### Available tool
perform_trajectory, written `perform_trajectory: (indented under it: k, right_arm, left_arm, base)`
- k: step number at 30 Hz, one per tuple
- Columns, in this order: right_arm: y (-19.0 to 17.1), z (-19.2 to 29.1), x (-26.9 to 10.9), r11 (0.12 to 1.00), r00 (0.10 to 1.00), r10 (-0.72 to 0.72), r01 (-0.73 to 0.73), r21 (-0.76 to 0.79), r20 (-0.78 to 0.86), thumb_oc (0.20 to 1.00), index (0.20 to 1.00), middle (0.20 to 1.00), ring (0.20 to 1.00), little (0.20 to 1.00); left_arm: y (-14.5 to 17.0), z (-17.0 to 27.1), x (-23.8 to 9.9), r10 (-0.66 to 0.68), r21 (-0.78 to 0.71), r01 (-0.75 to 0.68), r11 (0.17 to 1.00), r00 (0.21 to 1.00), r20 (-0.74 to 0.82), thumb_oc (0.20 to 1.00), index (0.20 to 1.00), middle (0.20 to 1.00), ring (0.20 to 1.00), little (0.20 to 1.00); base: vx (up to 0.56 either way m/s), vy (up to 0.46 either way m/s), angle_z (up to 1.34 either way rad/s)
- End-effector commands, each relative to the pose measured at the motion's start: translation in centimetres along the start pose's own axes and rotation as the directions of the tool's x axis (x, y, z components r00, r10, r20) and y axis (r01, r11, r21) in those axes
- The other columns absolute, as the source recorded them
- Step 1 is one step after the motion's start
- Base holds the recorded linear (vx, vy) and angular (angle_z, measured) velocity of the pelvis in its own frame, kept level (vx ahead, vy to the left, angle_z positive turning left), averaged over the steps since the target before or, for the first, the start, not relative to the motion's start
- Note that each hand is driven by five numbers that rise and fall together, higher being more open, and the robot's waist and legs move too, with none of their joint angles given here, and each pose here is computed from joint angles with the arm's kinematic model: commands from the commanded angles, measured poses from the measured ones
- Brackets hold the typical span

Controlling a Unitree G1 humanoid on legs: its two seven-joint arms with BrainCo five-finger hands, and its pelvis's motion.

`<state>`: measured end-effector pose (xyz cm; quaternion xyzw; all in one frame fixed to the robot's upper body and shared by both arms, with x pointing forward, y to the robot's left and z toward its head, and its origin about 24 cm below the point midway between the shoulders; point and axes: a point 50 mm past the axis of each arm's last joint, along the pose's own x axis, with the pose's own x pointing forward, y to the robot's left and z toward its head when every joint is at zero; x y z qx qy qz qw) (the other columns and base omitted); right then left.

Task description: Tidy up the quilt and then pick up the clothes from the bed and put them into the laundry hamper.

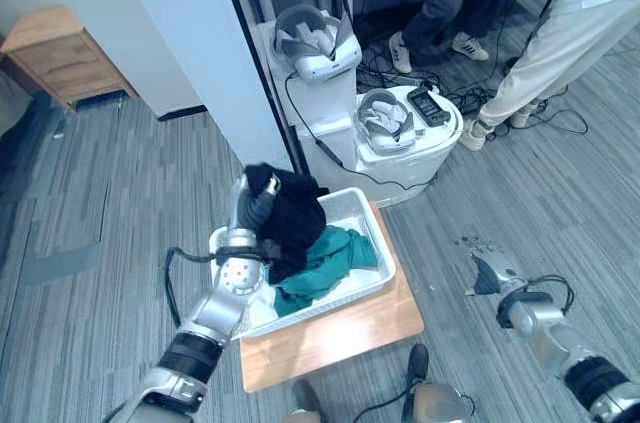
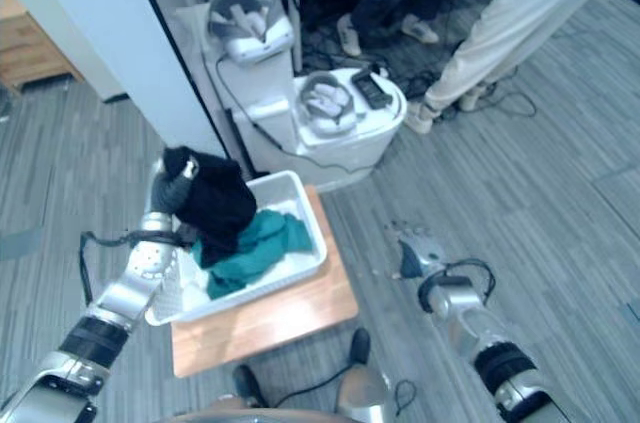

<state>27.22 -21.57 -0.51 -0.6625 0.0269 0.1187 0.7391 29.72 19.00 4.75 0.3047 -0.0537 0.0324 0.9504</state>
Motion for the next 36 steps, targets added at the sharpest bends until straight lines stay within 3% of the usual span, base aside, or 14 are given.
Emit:
perform_trajectory:
  k: [1, 7, 10, 14, 17, 23, 27, 28, 30, 33, 35, 36]
  right_arm:
    - [-3.4, 1.6, 2.6, 0.989, 0.989, -0.146, 0.146, 0.003, 0.03, 1.0, 1.0, 1.0, 1.0, 1.0]
    - [-2.1, 2.1, 2.7, 0.995, 0.995, -0.102, 0.101, 0.013, 0.023, 1.0, 1.0, 1.0, 1.0, 1.0]
    - [-0.7, 1.9, 2.0, 0.998, 0.999, -0.043, 0.043, 0.036, 0.011, 1.0, 1.0, 1.0, 1.0, 1.0]
    - [0.9, 1.0, 0.9, 0.997, 1.0, 0.018, -0.017, 0.076, -0.024, 1.0, 1.0, 1.0, 1.0, 1.0]
    - [4.1, -1.6, -1.3, 0.977, 0.976, 0.135, -0.102, 0.19, -0.173, 1.0, 1.0, 1.0, 1.0, 1.0]
    - [8.8, -3.9, -4.7, 0.92, 0.879, 0.314, -0.188, 0.344, -0.359, 1.0, 1.0, 1.0, 1.0, 1.0]
    - [12.4, -4.9, -7.9, 0.844, 0.743, 0.456, -0.184, 0.504, -0.491, 1.0, 1.0, 1.0, 1.0, 1.0]
    - [12.4, -4.9, -7.9, 0.844, 0.743, 0.456, -0.184, 0.504, -0.491, 1.0, 1.0, 1.0, 1.0, 1.0]
    - [13.9, -4.7, -9.3, 0.793, 0.666, 0.525, -0.155, 0.589, -0.53, 1.0, 1.0, 1.0, 1.0, 1.0]
    - [14.1, -4.5, -9.3, 0.787, 0.66, 0.531, -0.152, 0.598, -0.532, 1.0, 1.0, 1.0, 1.0, 1.0]
    - [15.2, -3.5, -9.8, 0.757, 0.633, 0.579, -0.183, 0.628, -0.513, 1.0, 1.0, 1.0, 1.0, 1.0]
    - [15.4, -3.1, -9.7, 0.75, 0.633, 0.589, -0.197, 0.631, -0.503, 1.0, 1.0, 1.0, 1.0, 1.0]
  left_arm:
    - [-0.1, -0.1, 1.4, -0.004, 0.027, 0.004, 1.0, 1.0, -0.012, 1.0, 1.0, 1.0, 1.0, 1.0]
    - [0.0, -4.4, -0.6, 0.016, -0.018, -0.02, 1.0, 0.974, -0.224, 1.0, 1.0, 1.0, 1.0, 1.0]
    - [2.3, -6.9, -1.4, 0.116, -0.019, -0.13, 0.991, 0.934, -0.339, 1.0, 1.0, 1.0, 1.0, 1.0]
    - [5.1, -8.0, -1.8, 0.211, -0.006, -0.23, 0.973, 0.903, -0.375, 1.0, 1.0, 1.0, 1.0, 1.0]
    - [8.3, -8.6, -3.1, 0.317, -0.023, -0.351, 0.936, 0.87, -0.379, 1.0, 1.0, 1.0, 1.0, 1.0]
    - [9.4, -11.5, -7.0, 0.351, -0.04, -0.423, 0.905, 0.797, -0.491, 1.0, 1.0, 1.0, 1.0, 1.0]
    - [6.6, -15.6, -13.2, 0.275, -0.067, -0.457, 0.887, 0.639, -0.719, 1.0, 1.0, 1.0, 1.0, 1.0]
    - [6.6, -15.7, -13.2, 0.275, -0.067, -0.457, 0.887, 0.639, -0.719, 1.0, 1.0, 1.0, 1.0, 1.0]
    - [3.7, -17.9, -17.6, 0.179, -0.049, -0.42, 0.906, 0.485, -0.856, 1.0, 1.0, 1.0, 1.0, 1.0]
    - [2.8, -18.3, -18.8, 0.15, -0.045, -0.399, 0.916, 0.444, -0.883, 1.0, 1.0, 1.0, 1.0, 1.0]
    - [-0.4, -19.2, -23.7, 0.025, -0.056, -0.281, 0.958, 0.275, -0.961, 1.0, 1.0, 1.0, 1.0, 1.0]
    - [-1.0, -19.3, -24.8, 0.001, -0.054, -0.223, 0.973, 0.238, -0.971, 1.0, 1.0, 1.0, 1.0, 1.0]
  base:
    - [-0.02, -0.004, 0.03]
    - [-0.01, -0.004, 0.03]
    - [0.01, -0.005, 0.07]
    - [0.03, -0.008, 0.17]
    - [0.03, -0.005, 0.07]
    - [0.01, 0.004, 0.08]
    - [0.0, 0.001, 0.01]
    - [-0.02, 0.014, 0.05]
    - [-0.01, 0.01, 0.02]
    - [-0.01, 0.005, 0.04]
    - [-0.04, 0.009, 0.14]
    - [-0.04, 0.011, 0.16]
